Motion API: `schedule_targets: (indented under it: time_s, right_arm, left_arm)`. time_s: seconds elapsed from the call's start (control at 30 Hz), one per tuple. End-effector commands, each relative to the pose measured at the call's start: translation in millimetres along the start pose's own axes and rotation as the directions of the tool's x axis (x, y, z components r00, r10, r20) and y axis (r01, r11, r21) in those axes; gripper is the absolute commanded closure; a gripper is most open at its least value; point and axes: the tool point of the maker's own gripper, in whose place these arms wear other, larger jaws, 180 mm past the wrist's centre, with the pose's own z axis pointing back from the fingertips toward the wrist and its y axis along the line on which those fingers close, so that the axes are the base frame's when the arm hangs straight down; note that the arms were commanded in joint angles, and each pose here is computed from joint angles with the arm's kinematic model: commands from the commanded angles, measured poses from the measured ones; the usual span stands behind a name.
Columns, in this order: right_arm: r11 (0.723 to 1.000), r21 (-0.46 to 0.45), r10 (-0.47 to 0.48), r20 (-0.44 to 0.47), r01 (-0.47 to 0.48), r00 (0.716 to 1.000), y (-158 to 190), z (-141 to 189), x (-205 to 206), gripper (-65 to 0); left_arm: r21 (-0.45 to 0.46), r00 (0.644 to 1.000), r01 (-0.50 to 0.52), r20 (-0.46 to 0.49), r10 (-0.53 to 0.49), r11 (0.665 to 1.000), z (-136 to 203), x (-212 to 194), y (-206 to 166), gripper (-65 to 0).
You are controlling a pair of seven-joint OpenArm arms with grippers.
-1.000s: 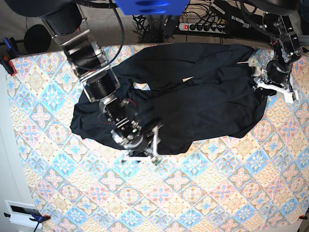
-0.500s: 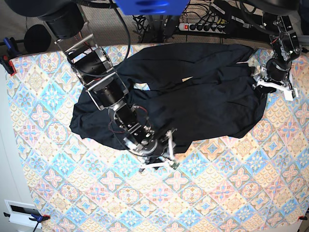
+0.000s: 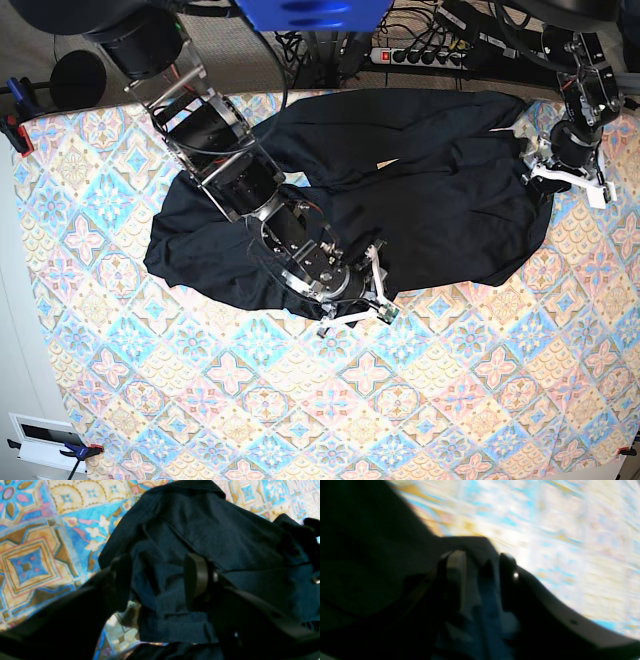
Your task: Layout the t-shirt on the table in an organized manner, then fold the t-shirt properly
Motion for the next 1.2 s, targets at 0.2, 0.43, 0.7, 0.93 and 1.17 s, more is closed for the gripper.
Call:
schedule_targets:
  time_s: [0.2, 0.43, 0.7, 0.93, 1.17]
  right_arm:
    - [1.000, -0.016, -0.017, 0.010, 0.017, 1.000, -11, -5, -11, -21.4]
    - [1.000, -0.019, -0.017, 0.011, 0.017, 1.000, -12, -4, -10, -21.4]
    - [0.999, -0.041, 0.013, 0.042, -0.011, 0.999, -23, 2, 17, -21.4]
    - [0.999, -0.040, 0.013, 0.051, -0.011, 0.999, -22, 2, 19, -21.4]
    - [0.998, -0.059, 0.013, 0.076, -0.008, 0.997, -34, 5, 33, -21.4]
  left_arm:
    - [-0.013, 0.999, 0.015, 0.043, -0.014, 1.000, 3, 15, -4, -30.8]
    - [-0.012, 0.999, 0.015, 0.042, -0.014, 1.000, 4, 15, -3, -30.8]
    - [-0.014, 0.999, 0.015, 0.045, -0.014, 1.000, 3, 16, -4, -30.8]
    - [-0.014, 0.999, 0.013, 0.046, -0.013, 1.000, 3, 16, -4, -30.8]
    - [-0.014, 0.999, 0.013, 0.046, -0.013, 1.000, 3, 16, -4, -30.8]
